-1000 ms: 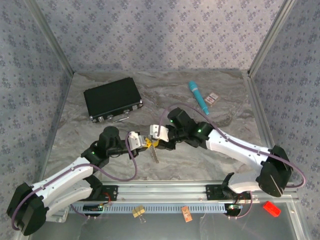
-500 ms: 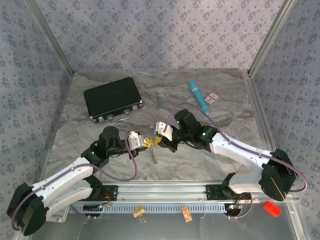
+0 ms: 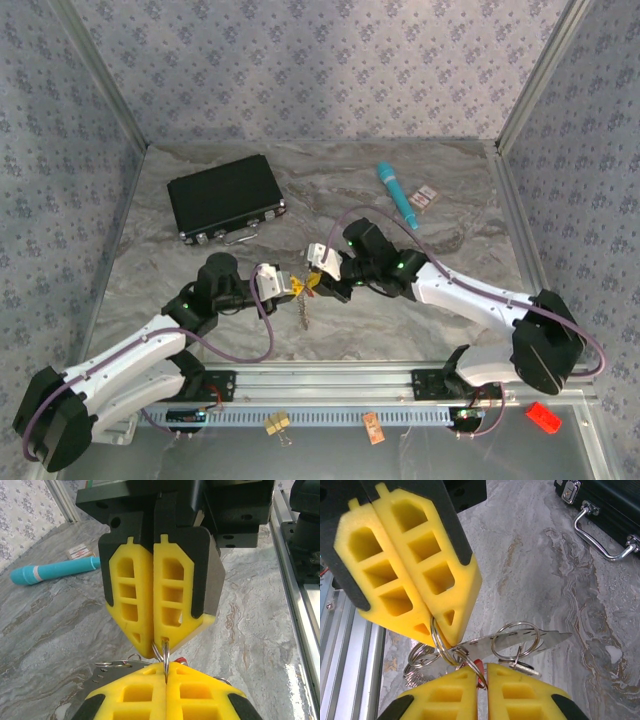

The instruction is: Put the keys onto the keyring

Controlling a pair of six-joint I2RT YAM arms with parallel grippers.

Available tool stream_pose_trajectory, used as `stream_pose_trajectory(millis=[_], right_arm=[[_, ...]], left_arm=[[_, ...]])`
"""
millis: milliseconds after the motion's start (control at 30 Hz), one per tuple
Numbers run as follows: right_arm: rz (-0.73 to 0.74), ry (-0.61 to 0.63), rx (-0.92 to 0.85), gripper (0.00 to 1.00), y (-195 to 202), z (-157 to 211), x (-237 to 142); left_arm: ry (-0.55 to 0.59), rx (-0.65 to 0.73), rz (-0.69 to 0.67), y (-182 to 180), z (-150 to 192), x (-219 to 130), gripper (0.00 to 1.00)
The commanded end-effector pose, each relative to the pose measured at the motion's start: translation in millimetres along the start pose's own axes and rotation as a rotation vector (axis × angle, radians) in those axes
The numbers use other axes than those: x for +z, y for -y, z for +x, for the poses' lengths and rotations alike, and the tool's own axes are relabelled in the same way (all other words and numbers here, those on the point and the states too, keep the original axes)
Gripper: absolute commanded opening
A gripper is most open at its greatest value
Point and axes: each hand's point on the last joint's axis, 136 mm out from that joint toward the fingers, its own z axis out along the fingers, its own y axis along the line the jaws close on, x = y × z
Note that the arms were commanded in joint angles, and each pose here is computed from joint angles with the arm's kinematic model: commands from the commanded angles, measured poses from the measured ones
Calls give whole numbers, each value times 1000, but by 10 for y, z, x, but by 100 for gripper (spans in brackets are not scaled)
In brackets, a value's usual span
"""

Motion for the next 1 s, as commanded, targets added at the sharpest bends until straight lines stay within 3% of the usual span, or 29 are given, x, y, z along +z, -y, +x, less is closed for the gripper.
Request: stream_pose_trajectory(millis=[0,233,567,967], right_arm=[[16,-15,18,11,40,-29,8],[17,-46,28,13,70,36,41],[55,41,-12,34,28,-13,-162],[41,54,5,36,-49,200,-46]], left_arm=[[100,69,33,54,-253,-22,0],[105,70,35,58,-268,-25,0],[99,56,-3,3,-224,-18,0],[128,39,-7,-2,-270,-39,0]])
